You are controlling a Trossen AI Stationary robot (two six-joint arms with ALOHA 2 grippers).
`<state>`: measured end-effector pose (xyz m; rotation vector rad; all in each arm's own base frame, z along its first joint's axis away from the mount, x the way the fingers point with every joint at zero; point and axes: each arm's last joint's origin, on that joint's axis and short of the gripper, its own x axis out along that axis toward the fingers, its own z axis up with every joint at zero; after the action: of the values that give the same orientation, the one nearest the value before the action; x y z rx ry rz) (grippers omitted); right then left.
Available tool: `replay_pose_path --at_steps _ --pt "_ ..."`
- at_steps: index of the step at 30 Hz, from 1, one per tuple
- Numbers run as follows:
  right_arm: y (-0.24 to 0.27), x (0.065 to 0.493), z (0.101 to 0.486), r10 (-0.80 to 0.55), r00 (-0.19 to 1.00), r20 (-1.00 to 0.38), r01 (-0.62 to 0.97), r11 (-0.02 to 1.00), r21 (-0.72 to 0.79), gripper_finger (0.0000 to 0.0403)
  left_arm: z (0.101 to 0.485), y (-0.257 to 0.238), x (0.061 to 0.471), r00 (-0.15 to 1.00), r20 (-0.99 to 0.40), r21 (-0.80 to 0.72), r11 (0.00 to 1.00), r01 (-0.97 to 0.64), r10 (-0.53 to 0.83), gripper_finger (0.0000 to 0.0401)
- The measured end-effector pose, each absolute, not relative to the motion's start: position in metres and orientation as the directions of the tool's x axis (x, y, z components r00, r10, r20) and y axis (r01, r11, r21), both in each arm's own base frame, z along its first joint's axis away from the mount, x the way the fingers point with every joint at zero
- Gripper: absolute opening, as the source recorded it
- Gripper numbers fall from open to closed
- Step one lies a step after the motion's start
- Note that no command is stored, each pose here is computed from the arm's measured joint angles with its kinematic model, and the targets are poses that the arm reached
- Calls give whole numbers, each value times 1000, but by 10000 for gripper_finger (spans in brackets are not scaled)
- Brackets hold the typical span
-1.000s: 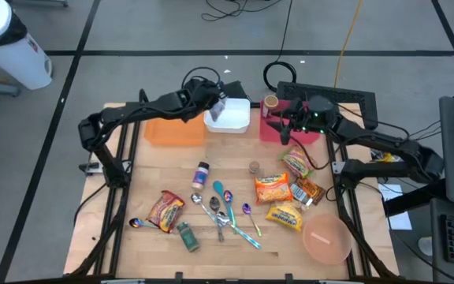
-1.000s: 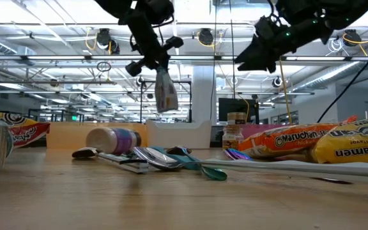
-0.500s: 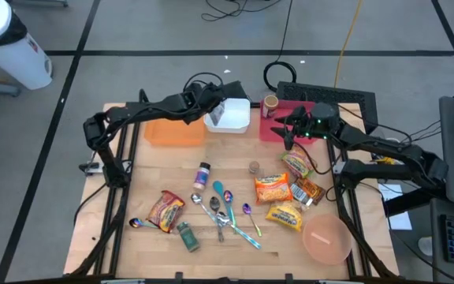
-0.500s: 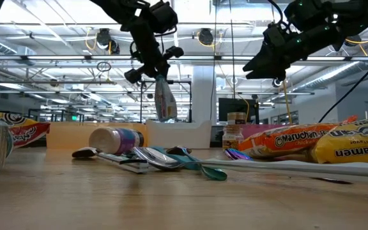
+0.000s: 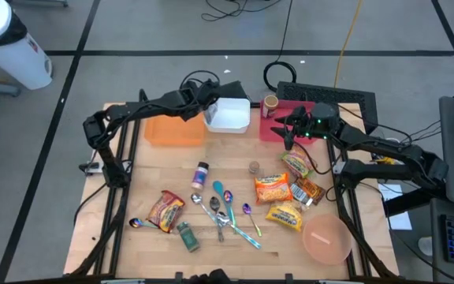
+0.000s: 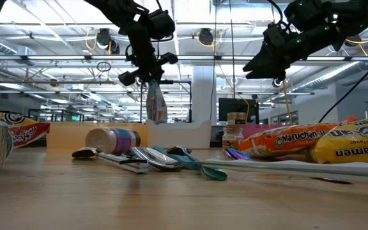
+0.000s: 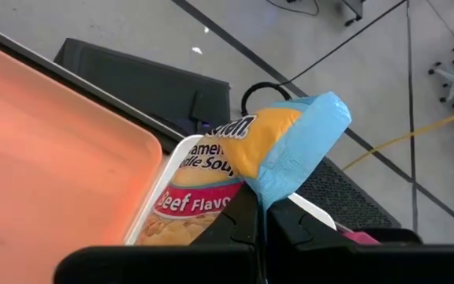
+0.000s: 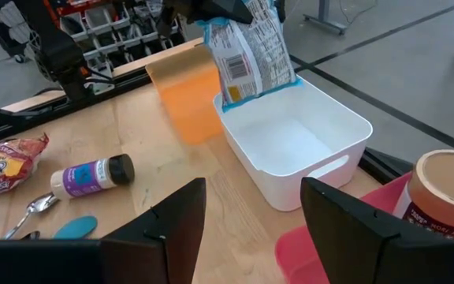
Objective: Pick & Place Food Item
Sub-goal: Put the blue noodle pack into the white bin
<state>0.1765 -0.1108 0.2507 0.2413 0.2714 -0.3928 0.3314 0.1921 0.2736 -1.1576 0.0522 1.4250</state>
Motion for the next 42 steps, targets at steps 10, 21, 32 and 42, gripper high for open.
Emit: replay_pose_path --at_steps 10,21,32,42 --pt "-111 177 251 -343 889 -305 407 896 178 196 258 199 337 217 -668 -540 -262 -800 712 0" --pt "-111 176 250 -342 887 -309 407 896 178 196 246 199 340 193 -692 -513 -285 -810 696 0" --pt "-111 176 250 -342 887 -309 408 896 178 196 244 207 333 164 -708 -484 -303 -821 687 0" --pt "-111 176 250 -342 887 -309 407 896 178 196 245 208 333 176 -713 -469 -275 -839 679 0"
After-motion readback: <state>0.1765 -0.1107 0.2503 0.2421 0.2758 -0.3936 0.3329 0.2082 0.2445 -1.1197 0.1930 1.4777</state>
